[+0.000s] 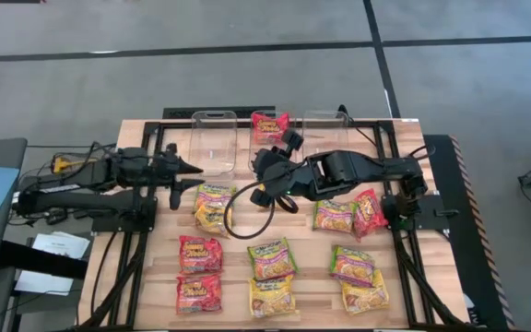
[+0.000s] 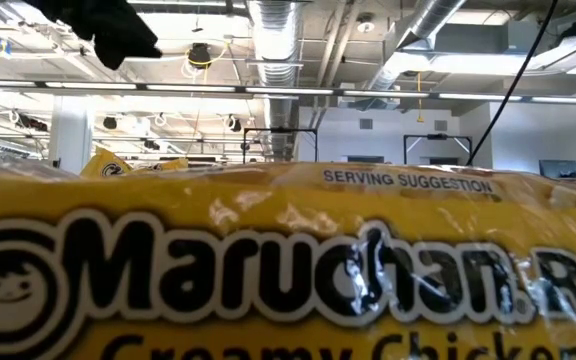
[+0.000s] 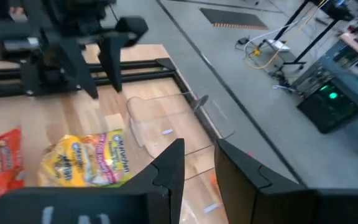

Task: Sort Maruchan noodles
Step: Put the yellow noodle pack into the left transparent bin

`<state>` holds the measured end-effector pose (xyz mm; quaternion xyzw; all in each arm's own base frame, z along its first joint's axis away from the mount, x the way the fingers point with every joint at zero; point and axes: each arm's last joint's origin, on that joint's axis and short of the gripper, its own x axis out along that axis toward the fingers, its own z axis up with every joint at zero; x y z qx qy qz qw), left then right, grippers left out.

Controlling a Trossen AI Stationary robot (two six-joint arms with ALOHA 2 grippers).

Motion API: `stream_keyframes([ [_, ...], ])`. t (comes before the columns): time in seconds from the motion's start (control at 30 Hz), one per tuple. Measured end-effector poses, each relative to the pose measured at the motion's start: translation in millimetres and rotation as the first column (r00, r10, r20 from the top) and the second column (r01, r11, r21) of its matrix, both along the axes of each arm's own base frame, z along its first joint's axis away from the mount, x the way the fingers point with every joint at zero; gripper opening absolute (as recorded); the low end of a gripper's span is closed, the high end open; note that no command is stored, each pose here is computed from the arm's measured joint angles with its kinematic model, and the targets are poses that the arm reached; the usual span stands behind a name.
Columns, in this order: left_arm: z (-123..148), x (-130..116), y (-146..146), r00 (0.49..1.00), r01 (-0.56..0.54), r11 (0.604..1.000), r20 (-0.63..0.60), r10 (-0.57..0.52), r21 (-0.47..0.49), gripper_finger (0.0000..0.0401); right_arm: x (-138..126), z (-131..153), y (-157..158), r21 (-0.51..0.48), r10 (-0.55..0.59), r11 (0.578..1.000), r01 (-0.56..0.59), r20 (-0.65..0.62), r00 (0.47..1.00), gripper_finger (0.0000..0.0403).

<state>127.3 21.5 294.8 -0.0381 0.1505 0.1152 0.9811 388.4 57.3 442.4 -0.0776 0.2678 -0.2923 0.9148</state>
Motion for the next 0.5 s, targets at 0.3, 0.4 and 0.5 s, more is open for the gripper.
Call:
stream_keyframes([
  [0.3,-15.1,16.5,1.6,0.988,0.051,0.999,-0.146,-0.048,0.017,0.0151,0.4,-0.3,-0.1,0.028,0.010,1.000,-0.010,0.007,1.000,0.0113],
  [0.4,-20.2,22.8,2.8,0.982,0.042,0.999,-0.184,-0.040,0.007,0.0151,0.4,-0.4,-0.1,0.029,0.011,1.000,-0.011,0.007,1.000,0.0113],
  [0.5,-26.1,30.0,3.3,0.974,0.051,0.998,-0.221,-0.055,-0.023,0.0151,0.4,-0.4,-0.1,0.029,0.012,1.000,-0.012,0.007,1.000,0.0113],
])
